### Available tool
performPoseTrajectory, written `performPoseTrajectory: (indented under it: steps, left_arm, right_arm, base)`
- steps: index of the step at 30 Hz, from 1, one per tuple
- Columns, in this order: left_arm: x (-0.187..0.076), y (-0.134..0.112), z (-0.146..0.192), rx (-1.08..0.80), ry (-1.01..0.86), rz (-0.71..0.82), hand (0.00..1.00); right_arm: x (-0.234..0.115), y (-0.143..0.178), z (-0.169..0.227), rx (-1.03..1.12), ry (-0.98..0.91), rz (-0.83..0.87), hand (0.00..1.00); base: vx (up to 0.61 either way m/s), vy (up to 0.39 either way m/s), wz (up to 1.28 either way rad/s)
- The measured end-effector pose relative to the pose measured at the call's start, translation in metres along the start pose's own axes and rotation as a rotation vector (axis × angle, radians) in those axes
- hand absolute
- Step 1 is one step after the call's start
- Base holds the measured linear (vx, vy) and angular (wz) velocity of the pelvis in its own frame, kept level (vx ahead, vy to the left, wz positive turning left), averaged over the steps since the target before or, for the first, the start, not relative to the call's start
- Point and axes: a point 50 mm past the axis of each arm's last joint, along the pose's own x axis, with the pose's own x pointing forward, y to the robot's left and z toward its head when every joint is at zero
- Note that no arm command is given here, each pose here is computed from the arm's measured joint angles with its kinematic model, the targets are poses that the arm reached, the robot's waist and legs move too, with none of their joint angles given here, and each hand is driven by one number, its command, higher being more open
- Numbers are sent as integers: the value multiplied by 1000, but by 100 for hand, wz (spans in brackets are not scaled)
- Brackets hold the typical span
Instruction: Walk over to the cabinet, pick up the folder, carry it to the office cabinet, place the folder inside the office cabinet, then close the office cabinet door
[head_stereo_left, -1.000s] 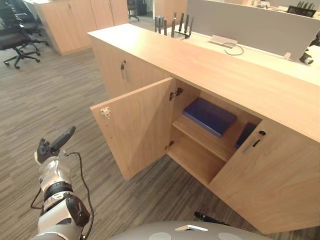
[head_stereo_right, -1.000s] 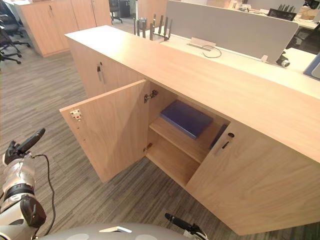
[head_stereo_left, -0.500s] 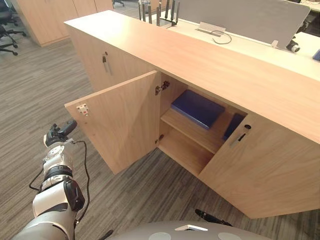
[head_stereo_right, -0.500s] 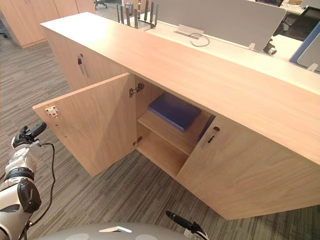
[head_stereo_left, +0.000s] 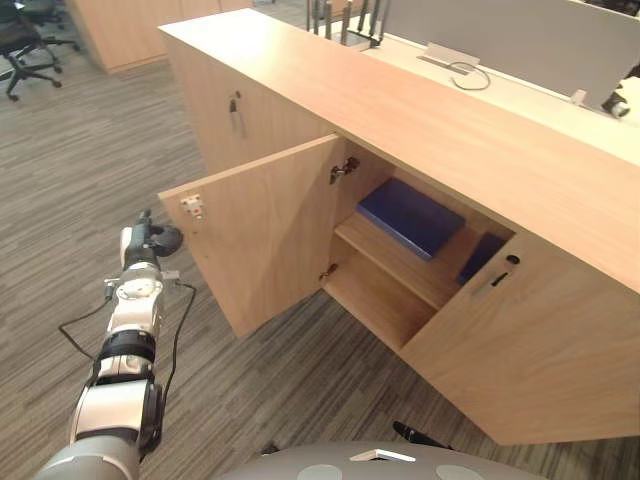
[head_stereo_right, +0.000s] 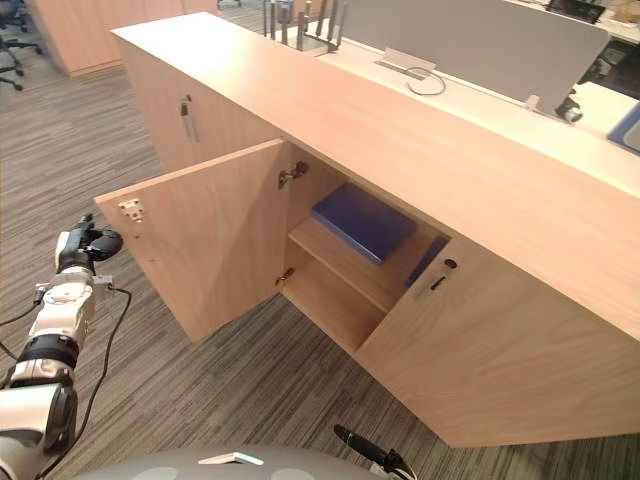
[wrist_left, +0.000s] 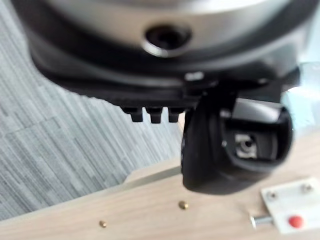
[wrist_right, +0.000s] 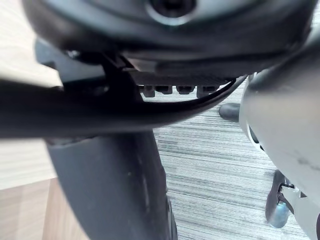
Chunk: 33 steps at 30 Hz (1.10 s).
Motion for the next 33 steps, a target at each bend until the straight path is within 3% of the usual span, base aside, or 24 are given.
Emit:
performPoseTrajectory:
  steps: [3,9,11,14,17,18,21,28,33]
  left_arm:
    - [-27,-25,-3,71,-82,-139,100]
    - [-110,-96,-3,38,-196,-712,100]
    - [-143,-129,9,-46,-247,-951,100]
    - [-186,-156,30,-212,-325,-1225,100]
    - [-221,-165,38,-364,-350,-1396,100]
    - [-229,-165,37,-465,-323,-1403,100]
    - [-226,-161,22,-523,-240,-1343,100]
    - [-202,-166,-51,-633,121,-1014,100]
    - [-187,-162,-118,-478,388,-723,100]
  right_arm:
    - [0,0,-2,13,1,0,100]
    - [0,3,6,24,-33,22,100]
    - [0,10,13,2,-55,50,100]
    - [0,15,26,-97,-115,79,100]
    - [0,10,20,-134,-104,69,100]
    - [0,10,22,-157,-105,72,100]
    - [1,9,23,-234,-97,80,100]
    - [2,13,38,-352,-132,89,100]
    - [2,17,39,-343,-136,82,100]
  base:
    - [-44,-40,17]
    - [-98,17,-3]
    - [-149,66,-39]
    - [-116,49,-41]
    - [-70,89,8]
    - [-35,29,28]
    - [-30,28,23]
    - [8,32,1]
    - [-2,43,0]
